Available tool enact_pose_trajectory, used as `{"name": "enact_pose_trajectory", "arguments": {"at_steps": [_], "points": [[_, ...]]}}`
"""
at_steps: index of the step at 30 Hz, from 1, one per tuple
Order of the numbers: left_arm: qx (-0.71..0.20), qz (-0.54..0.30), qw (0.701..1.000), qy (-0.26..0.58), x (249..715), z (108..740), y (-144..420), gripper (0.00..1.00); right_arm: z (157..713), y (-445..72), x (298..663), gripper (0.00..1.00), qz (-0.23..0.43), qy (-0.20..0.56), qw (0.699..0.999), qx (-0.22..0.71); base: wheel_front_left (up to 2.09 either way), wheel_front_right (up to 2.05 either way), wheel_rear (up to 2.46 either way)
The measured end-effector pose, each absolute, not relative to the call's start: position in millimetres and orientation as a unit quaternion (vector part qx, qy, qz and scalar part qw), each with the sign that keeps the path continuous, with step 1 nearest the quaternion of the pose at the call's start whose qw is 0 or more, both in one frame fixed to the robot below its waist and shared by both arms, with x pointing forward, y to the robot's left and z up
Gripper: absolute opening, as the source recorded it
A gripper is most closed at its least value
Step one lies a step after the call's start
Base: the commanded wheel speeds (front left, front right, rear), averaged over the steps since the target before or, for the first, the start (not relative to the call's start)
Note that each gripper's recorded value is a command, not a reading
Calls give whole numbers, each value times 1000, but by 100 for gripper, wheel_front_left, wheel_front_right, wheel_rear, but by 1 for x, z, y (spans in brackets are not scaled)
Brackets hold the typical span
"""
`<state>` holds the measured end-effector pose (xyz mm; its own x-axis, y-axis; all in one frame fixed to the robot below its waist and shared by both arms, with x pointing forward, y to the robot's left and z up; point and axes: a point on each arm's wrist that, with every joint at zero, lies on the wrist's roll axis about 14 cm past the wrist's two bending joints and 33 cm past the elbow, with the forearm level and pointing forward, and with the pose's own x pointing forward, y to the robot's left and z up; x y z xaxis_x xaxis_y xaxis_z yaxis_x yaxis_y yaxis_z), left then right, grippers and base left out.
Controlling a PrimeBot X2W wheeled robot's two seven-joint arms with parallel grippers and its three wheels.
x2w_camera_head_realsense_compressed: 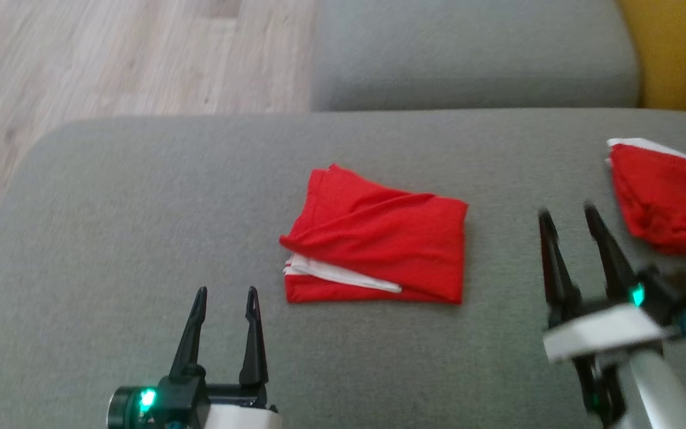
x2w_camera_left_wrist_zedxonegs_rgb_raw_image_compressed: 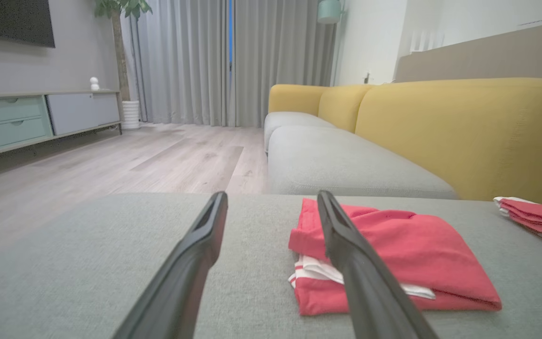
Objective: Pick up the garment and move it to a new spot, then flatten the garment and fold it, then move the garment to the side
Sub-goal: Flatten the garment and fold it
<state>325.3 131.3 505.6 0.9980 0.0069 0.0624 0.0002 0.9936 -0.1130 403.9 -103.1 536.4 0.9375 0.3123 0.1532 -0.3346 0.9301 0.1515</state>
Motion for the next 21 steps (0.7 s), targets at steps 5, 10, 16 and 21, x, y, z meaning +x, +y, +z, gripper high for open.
{"name": "enact_pose_trajectory", "arguments": {"at_steps": [5, 10, 16, 21], "points": [[-47, -13, 998, -44, 320, 512, 124, 100, 508, -135, 363, 100, 118, -32, 990, 77, 0, 0, 0], [-37, -14, 999, -13, 300, 490, 123, 100, 480, -141, 329, 100, 99, 6, 991, 84, 0, 0, 0], [-34, -11, 999, -2, 293, 482, 127, 100, 473, -140, 317, 100, 90, 14, 991, 98, 0, 0, 0], [-29, -11, 1000, 5, 291, 476, 130, 100, 472, -140, 313, 100, 90, 16, 991, 95, 0, 0, 0]]}}
